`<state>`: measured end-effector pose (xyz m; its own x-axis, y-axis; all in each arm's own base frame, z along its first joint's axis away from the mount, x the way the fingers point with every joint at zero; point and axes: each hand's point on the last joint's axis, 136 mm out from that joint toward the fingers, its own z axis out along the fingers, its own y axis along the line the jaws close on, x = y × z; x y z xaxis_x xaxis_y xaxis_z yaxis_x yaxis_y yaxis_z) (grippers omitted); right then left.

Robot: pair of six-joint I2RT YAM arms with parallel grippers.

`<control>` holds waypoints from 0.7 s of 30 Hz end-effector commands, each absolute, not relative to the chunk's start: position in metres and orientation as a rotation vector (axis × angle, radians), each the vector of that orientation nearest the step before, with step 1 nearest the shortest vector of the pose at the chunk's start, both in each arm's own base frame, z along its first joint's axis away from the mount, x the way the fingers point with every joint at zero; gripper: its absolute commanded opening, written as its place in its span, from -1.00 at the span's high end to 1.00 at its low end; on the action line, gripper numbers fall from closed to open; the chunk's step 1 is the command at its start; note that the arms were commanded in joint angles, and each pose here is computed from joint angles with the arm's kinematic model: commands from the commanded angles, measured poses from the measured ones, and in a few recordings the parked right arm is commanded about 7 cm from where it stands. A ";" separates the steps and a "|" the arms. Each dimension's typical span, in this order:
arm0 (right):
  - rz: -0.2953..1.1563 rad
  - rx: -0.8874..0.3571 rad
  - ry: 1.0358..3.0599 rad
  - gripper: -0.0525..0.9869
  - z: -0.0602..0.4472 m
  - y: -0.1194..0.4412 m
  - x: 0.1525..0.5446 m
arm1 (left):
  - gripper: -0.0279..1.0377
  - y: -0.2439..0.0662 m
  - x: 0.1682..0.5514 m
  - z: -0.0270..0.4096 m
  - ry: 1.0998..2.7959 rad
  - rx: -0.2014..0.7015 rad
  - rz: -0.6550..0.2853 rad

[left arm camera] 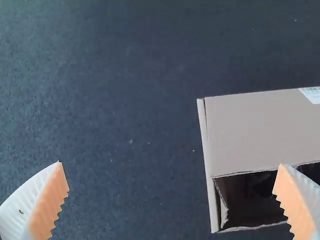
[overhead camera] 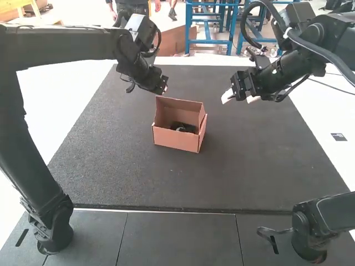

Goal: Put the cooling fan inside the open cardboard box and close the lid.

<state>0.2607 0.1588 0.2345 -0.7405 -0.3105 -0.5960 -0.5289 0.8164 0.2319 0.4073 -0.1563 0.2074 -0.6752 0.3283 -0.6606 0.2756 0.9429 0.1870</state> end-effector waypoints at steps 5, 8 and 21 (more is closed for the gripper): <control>0.477 -0.630 2.406 -0.86 0.242 0.153 0.263 | -0.87 -0.146 0.398 0.219 2.343 0.393 0.108; 0.474 -0.632 2.407 -0.86 0.242 0.153 0.263 | -0.87 -0.152 0.410 0.230 2.269 0.336 0.062; 0.475 -0.632 2.420 -0.86 0.238 0.151 0.256 | -0.87 -0.217 0.441 0.192 2.194 0.483 0.055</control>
